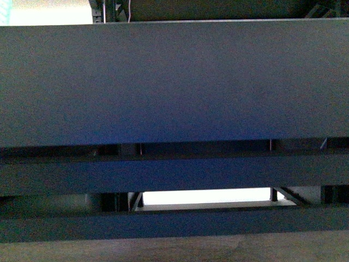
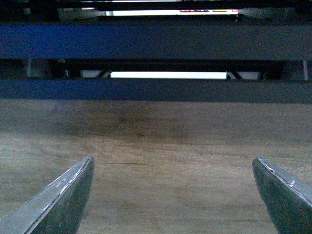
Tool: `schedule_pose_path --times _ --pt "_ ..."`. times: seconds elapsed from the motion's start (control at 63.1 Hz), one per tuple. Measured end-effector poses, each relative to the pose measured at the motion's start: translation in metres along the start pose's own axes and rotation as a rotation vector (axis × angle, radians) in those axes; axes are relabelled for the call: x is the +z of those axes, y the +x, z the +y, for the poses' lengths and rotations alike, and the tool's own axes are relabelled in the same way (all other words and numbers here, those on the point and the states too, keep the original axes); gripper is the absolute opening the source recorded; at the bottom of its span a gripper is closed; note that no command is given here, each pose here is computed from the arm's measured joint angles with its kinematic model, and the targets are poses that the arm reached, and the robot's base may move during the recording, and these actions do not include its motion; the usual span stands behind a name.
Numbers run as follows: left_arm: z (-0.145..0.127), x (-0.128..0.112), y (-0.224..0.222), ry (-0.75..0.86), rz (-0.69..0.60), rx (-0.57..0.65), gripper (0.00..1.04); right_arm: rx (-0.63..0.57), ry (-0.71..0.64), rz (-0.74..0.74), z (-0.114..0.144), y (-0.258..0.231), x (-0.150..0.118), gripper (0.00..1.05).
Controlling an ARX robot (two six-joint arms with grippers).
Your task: Pick lemon from shelf
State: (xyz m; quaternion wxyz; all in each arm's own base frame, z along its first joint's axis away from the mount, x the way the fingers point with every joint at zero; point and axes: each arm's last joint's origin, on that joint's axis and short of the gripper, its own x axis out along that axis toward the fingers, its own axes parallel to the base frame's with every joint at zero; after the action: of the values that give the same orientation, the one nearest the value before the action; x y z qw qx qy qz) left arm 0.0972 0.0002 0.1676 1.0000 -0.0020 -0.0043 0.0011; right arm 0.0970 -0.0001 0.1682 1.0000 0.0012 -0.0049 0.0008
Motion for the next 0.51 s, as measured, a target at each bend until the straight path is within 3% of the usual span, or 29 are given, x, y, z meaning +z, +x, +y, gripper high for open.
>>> schedule_pose_path --times 0.507 --pt "0.0 0.0 0.0 0.0 0.0 0.0 0.97 0.0 0.0 0.0 0.0 0.0 0.0 0.97"
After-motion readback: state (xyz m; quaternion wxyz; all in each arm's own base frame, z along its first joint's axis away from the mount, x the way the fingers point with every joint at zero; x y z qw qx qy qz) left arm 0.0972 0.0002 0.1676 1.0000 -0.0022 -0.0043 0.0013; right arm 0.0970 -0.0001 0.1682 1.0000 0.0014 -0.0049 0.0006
